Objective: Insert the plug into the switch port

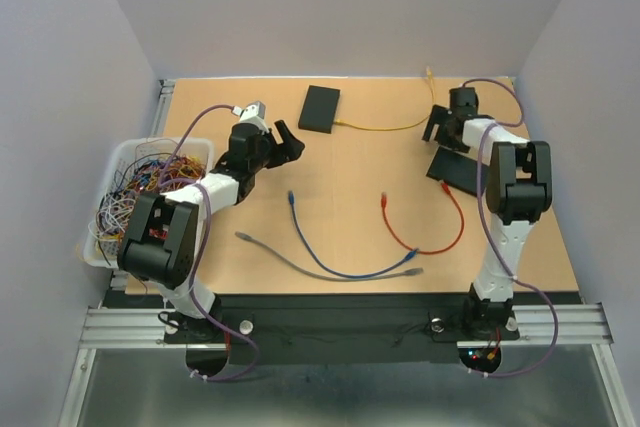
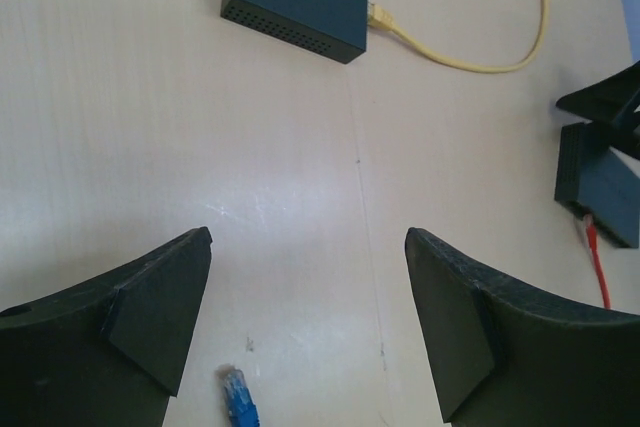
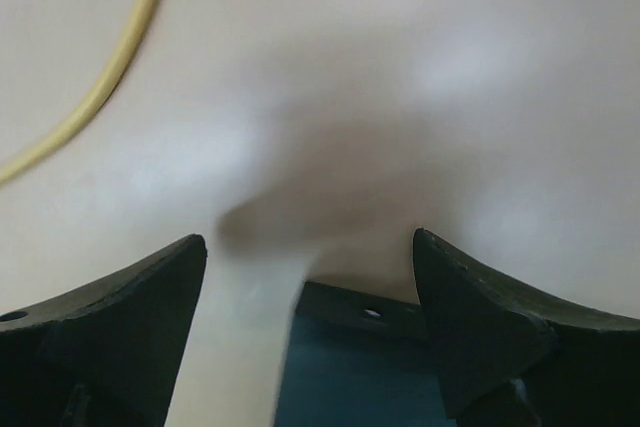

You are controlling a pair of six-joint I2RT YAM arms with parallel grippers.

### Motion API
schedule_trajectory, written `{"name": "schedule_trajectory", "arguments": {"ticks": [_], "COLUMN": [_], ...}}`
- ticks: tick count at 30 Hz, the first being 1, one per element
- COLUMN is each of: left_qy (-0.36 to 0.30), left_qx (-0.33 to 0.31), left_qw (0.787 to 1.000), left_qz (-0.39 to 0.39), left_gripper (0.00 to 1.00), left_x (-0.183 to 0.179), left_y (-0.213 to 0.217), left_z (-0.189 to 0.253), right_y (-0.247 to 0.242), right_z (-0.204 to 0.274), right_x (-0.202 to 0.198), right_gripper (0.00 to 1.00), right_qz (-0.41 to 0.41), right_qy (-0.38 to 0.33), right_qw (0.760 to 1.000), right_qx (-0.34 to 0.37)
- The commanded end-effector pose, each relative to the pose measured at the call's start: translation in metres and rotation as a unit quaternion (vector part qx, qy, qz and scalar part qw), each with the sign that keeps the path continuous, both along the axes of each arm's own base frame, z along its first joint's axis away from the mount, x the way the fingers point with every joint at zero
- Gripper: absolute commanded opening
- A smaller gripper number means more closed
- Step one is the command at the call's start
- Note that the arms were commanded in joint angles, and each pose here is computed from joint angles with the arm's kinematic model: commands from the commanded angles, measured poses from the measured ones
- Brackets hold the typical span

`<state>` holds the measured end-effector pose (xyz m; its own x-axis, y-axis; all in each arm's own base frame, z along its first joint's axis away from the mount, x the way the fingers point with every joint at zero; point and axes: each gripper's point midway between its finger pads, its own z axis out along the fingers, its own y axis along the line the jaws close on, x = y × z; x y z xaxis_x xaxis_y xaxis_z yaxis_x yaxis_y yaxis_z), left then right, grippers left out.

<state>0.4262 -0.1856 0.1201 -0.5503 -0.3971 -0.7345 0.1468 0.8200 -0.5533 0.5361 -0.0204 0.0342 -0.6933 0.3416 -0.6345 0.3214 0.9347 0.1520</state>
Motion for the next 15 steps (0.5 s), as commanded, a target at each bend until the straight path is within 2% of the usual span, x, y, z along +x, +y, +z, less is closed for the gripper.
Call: {"name": "schedule_trajectory", "arguments": {"ticks": [1, 7, 11, 12, 15], "left_qy": [-0.047, -0.053, -0.055, -0.055, -0.052], "left_qx": [-0.016, -0.013, -0.007, -0.003, 0.001], "left_qw": [0.999, 0.998, 0.997, 0.996, 0.994], "left_qz": [-0.007, -0.033, -0.052, -0.065, -0.095], "left_gripper": [0.89, 0.89, 0.89, 0.89, 0.89], "left_x": [-0.007, -0.022, -0.028, -0.031, -0.032], "left_y": [-0.010, -0.036, -0.051, -0.059, -0.077], "left_z": [0.035, 0.042, 0.041, 0.039, 0.034], "right_y": [0.062, 0.020, -0.016, -0.032, -0.055], "right_z": [-0.002, 0.067, 0.104, 0.113, 0.121], "right_x": [-0.046, -0.056, -0.093, -0.116, -0.151], "right_gripper": [0.89, 0.93, 0.97, 0.99, 1.00], "right_qz": [0.052, -0.066, -0.151, -0.187, -0.237], "right_qy": [0.024, -0.073, -0.107, -0.114, -0.129], "right_qw": [0.998, 0.992, 0.975, 0.964, 0.954], "right_qx": [0.007, -0.074, -0.125, -0.150, -0.131]}}
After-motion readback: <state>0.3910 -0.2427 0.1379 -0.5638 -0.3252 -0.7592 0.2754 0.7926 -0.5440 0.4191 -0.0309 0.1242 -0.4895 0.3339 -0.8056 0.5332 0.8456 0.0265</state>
